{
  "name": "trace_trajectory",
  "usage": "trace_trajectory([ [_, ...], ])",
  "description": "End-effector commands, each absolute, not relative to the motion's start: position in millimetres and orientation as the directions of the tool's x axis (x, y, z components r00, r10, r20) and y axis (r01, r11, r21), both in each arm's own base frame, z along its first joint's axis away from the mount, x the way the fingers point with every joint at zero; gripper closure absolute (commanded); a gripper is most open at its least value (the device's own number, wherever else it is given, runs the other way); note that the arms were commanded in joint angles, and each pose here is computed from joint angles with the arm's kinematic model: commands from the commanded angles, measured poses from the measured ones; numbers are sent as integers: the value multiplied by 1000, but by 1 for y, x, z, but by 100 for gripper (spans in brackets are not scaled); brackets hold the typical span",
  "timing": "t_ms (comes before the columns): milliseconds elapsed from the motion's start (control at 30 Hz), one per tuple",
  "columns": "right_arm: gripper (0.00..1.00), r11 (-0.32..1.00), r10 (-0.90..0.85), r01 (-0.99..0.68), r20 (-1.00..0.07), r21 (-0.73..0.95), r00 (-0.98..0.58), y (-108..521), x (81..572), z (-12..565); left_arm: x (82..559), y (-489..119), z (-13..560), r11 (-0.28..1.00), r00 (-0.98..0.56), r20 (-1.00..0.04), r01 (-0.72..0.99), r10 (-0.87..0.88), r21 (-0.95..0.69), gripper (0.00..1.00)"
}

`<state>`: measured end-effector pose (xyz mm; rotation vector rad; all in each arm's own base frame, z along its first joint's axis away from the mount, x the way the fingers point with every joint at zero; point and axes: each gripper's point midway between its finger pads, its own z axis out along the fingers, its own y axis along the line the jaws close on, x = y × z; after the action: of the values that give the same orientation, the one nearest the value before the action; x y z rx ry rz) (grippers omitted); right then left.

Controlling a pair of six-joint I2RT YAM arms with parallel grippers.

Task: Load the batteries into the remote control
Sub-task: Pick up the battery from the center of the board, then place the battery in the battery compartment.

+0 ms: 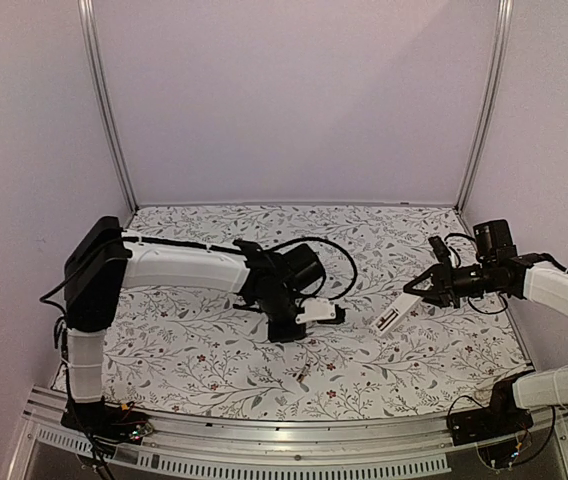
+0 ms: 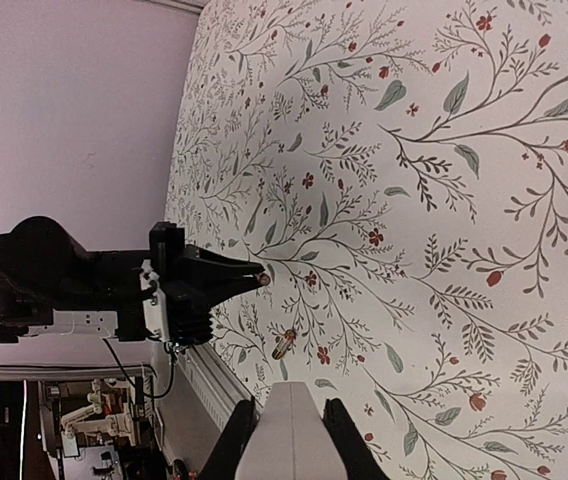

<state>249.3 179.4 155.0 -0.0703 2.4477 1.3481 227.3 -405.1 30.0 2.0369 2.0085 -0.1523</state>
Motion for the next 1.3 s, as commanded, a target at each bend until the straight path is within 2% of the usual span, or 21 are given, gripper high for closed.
trace_trajectory([
  [0,100,512,136,-210,-320,833,-938,187,256,164,243,-450,146,217,-40,-698,962,715,168,100],
  [133,100,513,127,-207,-312,833,-942,198,258,169,240,-457,189,325,-124,-837,943,532,67,100],
  [367,100,508,93,-191,-274,840,-957,219,256,171,231,-473,211,429,-261,-888,900,380,-81,100],
  [467,100,501,91,-187,-266,845,-960,227,258,171,222,-483,213,424,-253,-909,900,332,-95,100],
  [767,100,489,80,-171,-239,855,-968,247,265,170,200,-506,198,393,-223,-902,917,370,-65,100],
  [1267,100,479,78,-155,-218,864,-973,254,264,175,212,-516,162,425,-225,-859,905,460,-9,99],
])
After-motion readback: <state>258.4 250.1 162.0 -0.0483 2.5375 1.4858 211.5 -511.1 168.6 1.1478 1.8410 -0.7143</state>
